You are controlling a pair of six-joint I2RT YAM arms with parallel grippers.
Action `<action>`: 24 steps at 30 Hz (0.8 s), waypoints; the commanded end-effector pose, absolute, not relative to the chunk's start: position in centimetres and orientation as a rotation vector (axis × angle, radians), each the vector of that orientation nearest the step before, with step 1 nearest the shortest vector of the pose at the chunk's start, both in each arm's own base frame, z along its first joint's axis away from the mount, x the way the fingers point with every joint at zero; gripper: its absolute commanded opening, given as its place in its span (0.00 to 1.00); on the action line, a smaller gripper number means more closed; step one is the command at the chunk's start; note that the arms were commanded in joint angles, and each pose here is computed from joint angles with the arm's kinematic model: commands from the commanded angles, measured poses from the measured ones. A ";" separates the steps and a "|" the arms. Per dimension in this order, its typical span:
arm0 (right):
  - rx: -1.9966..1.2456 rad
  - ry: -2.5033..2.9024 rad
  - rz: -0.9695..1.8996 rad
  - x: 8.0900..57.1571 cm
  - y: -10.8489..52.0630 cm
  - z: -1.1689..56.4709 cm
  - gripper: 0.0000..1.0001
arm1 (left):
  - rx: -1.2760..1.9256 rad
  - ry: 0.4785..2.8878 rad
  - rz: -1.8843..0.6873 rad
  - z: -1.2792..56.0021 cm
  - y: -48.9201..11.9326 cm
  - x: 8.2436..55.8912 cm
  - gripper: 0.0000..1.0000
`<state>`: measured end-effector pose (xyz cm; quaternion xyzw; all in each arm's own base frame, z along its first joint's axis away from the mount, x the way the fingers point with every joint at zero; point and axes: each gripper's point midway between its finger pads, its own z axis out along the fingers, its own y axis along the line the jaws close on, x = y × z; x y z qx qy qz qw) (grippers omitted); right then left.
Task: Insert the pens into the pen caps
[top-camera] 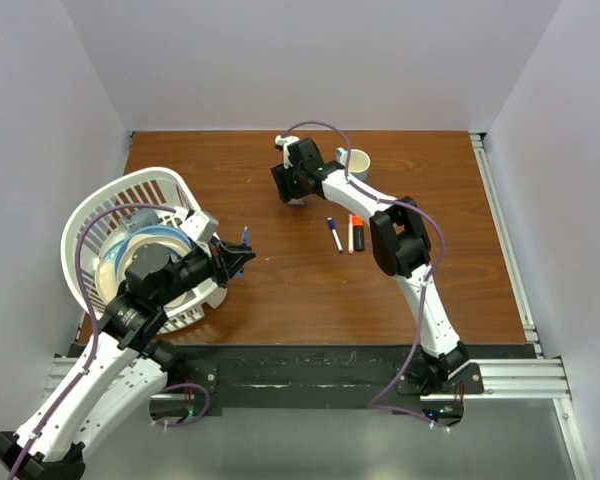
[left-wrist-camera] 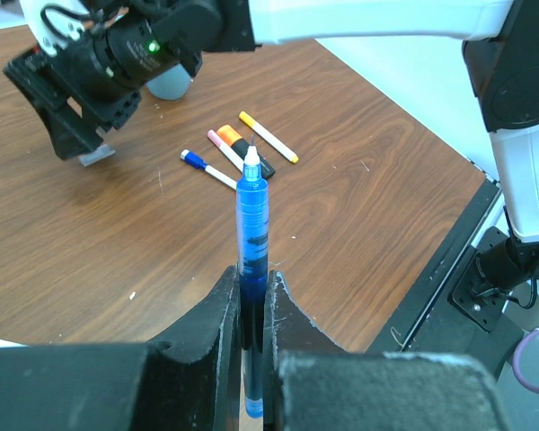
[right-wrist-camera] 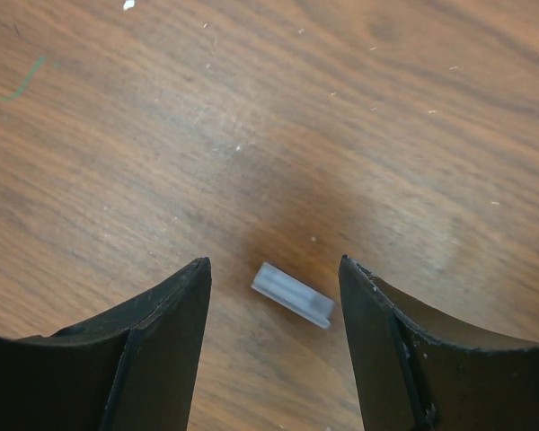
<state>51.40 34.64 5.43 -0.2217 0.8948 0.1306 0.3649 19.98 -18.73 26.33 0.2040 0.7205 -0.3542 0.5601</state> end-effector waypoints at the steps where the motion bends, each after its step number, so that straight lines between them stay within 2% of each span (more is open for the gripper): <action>1: -0.616 2.323 0.377 50.8 35.2 4.3 0.63 | 0.505 1.640 -0.824 27.3 -18.9 20.2 0.00; 6: -0.607 2.363 0.361 49.9 34.5 4.2 0.53 | 0.501 1.638 -0.821 27.4 -18.8 20.2 0.00; 14: -0.604 2.418 0.362 45.0 33.6 3.3 0.36 | 0.489 1.635 -0.813 27.4 -18.6 20.3 0.00; 21: -0.619 2.435 0.255 44.2 33.1 2.3 0.34 | 0.488 1.638 -0.817 27.4 -18.7 20.3 0.00; 24: -0.582 2.428 0.210 45.1 32.9 2.6 0.38 | 0.484 1.639 -0.816 27.4 -18.6 20.3 0.00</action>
